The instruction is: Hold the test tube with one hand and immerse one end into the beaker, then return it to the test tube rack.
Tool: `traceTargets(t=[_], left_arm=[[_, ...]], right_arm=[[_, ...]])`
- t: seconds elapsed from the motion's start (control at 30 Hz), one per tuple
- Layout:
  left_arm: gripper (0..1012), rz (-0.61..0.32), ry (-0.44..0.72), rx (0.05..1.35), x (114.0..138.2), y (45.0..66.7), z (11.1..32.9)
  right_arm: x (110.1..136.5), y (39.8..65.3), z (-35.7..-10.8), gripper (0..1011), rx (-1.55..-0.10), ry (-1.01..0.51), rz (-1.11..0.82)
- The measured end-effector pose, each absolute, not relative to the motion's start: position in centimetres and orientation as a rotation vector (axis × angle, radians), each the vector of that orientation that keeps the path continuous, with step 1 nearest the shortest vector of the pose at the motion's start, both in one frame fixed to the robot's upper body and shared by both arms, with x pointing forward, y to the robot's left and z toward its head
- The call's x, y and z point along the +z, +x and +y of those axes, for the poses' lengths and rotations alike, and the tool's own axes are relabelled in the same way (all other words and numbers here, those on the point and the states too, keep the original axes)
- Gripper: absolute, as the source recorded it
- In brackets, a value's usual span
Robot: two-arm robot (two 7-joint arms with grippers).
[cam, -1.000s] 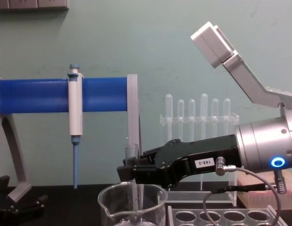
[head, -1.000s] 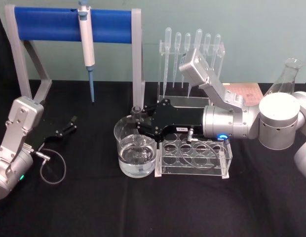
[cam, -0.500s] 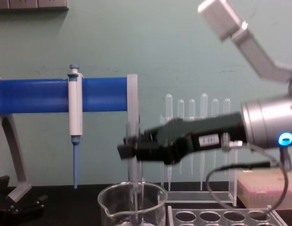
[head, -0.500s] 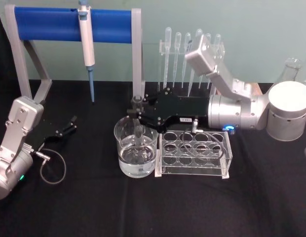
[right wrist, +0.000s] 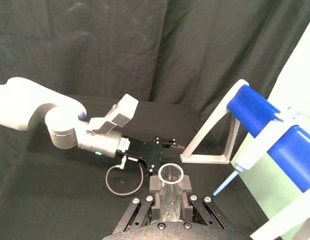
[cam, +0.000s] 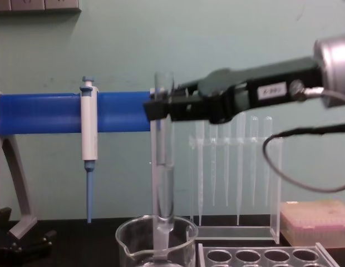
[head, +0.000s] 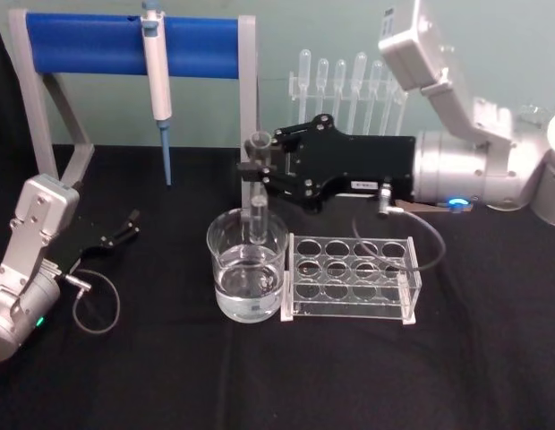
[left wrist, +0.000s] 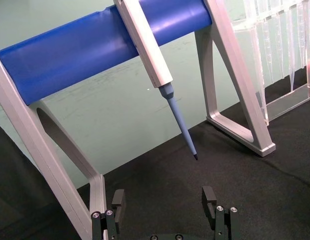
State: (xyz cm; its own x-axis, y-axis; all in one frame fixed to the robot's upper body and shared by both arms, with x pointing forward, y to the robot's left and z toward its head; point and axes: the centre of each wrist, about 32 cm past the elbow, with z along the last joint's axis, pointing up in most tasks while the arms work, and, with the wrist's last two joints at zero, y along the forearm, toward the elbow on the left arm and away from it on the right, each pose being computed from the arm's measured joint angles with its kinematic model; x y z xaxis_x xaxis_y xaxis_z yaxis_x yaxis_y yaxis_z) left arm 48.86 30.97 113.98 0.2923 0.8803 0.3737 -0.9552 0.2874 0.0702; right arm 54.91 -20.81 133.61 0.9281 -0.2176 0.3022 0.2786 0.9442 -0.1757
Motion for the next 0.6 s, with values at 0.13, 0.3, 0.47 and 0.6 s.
traceTargets(t=[0.13,0.3,0.47,0.6], left_arm=[[1000,-0.285,0.304,1.248,114.0,48.9,31.0],[1000,-0.285,0.304,1.248,114.0,48.9,31.0],[1000,-0.285,0.304,1.248,114.0,48.9,31.0],[1000,-0.285,0.304,1.248,114.0,48.9,31.0]], right_arm=[[135.3,53.6,-21.3,238,-0.261,-0.245,-0.305],[136.2,52.1,-21.9,238,-0.274,-0.255,-0.311],[136.5,50.3,-22.9,238,-0.304,-0.241,-0.309],[136.1,49.4,-23.7,238,-0.334,-0.229,-0.289]])
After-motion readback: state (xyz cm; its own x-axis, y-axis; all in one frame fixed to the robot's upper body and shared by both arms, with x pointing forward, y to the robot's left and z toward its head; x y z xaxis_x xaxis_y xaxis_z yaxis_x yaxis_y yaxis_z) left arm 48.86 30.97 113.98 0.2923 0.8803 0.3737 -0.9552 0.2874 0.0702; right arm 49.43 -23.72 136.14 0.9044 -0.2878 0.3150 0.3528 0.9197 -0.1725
